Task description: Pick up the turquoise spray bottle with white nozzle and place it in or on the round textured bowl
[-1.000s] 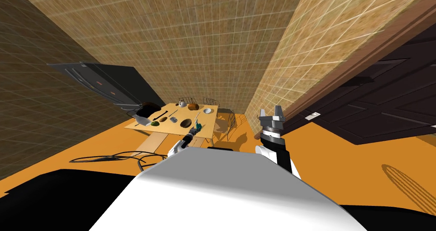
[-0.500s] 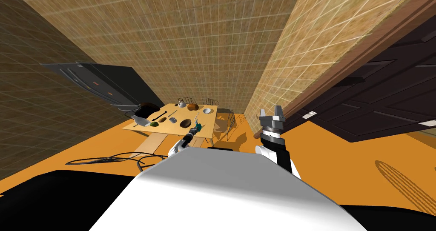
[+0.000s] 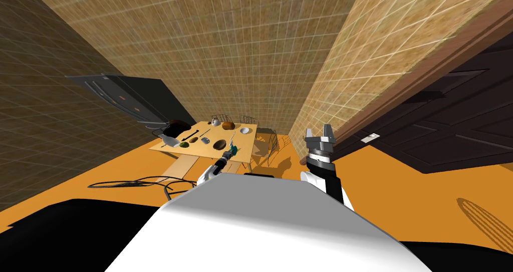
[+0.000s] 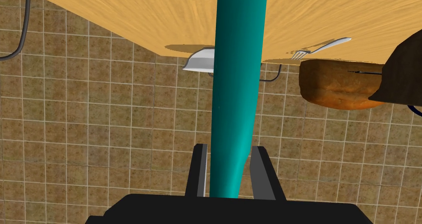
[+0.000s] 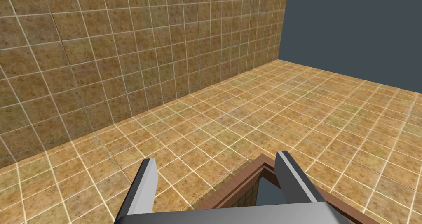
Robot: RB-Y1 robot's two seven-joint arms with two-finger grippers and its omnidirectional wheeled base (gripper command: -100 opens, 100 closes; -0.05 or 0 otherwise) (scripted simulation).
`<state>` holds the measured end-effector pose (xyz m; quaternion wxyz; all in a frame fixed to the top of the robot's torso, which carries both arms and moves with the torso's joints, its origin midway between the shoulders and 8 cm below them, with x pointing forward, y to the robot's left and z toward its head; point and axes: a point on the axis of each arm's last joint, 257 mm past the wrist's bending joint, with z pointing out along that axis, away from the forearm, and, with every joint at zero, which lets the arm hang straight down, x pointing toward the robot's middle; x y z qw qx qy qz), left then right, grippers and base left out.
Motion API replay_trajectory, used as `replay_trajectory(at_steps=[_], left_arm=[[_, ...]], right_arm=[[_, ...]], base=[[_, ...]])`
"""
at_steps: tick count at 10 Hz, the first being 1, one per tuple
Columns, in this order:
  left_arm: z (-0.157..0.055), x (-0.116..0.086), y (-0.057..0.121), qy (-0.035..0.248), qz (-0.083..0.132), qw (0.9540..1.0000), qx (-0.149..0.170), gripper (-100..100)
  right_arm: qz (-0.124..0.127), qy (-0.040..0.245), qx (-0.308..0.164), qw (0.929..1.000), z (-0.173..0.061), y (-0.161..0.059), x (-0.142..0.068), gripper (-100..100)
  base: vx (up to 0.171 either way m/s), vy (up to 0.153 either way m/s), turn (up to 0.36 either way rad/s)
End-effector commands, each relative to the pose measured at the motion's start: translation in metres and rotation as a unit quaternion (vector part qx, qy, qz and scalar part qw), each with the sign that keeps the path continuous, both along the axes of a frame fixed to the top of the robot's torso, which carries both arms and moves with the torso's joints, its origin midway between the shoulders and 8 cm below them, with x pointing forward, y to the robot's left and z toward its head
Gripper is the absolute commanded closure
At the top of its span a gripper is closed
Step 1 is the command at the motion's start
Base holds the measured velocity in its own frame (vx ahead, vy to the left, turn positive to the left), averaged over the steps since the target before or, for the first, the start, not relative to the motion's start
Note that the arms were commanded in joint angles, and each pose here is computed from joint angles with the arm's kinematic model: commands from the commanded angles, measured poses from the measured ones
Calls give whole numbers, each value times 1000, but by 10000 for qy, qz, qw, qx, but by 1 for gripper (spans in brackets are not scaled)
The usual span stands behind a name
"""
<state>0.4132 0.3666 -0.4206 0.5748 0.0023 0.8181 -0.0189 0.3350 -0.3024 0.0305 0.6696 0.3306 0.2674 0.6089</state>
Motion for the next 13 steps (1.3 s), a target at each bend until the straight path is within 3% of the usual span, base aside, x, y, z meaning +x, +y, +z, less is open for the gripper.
replay_trajectory(at_steps=[1,3,4,5,13], left_arm=[[1,-9,-7,1,-92,10000,-4,100],[1,-11,-7,8,-107,9999,-1,100],[1,-12,-7,9,-115,9999,-4,0],[4,-9,-1,-12,-169,9998,-40,100],[25,9,35,-134,-429,9984,-332,100]], right_arm=[[0,0,0,10000,0,0,0,0],[0,0,0,10000,0,0,0,0],[1,-1,0,10000,0,0,0,0],[1,-1,0,10000,0,0,0,0],[1,-1,0,10000,0,0,0,0]], base=[[52,-7,132],[28,-11,65],[0,0,0],[-30,-20,78],[-77,-25,103]])
